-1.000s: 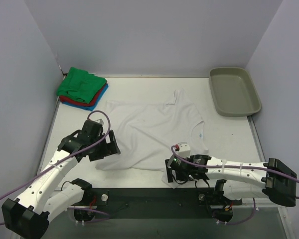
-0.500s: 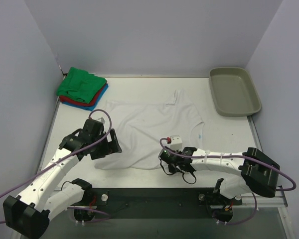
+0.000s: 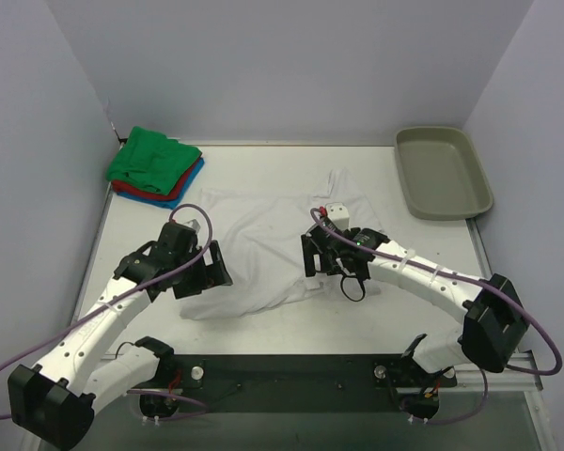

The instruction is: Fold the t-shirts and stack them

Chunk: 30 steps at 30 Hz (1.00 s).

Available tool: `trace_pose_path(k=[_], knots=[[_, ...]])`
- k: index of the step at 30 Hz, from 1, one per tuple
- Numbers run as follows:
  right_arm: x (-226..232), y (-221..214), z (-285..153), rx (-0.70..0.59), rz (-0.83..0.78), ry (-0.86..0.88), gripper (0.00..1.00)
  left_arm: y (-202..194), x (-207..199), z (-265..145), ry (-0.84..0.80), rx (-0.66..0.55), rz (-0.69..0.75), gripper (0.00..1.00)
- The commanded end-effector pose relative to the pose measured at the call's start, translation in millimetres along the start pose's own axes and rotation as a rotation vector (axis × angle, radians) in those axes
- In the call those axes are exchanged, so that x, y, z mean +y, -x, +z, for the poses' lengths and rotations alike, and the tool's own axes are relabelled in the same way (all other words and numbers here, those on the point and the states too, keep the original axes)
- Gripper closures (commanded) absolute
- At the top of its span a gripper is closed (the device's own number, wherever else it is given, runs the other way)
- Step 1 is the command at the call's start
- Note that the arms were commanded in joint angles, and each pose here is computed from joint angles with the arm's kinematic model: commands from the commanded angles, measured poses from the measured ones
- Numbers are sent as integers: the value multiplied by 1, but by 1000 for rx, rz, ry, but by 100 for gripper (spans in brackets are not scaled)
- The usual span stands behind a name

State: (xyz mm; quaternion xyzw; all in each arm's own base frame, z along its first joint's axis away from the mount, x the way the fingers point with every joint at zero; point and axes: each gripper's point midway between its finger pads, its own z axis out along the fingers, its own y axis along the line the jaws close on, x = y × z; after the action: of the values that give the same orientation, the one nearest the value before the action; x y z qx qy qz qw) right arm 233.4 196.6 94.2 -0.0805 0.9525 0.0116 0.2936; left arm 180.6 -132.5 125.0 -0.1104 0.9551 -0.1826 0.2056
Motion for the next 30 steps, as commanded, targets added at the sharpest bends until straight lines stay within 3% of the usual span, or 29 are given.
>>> trace_pose_path(k=[1, 9, 15, 20, 30], knots=[[-9, -8, -9, 51, -96, -13, 1, 12, -16, -5, -64, -41, 11, 3], [-7, -37, -28, 56, -96, 7, 0, 12, -15, 0, -58, -34, 17, 3], [-6, -75, -12, 106, -124, -18, 2, 13, -18, 7, -68, -24, 19, 3], [-2, -68, 10, 87, -138, -48, 23, 14, -20, 8, -76, -24, 18, 2], [7, -58, 42, 119, -145, -65, 54, 10, -15, 7, -64, -22, 17, 3]])
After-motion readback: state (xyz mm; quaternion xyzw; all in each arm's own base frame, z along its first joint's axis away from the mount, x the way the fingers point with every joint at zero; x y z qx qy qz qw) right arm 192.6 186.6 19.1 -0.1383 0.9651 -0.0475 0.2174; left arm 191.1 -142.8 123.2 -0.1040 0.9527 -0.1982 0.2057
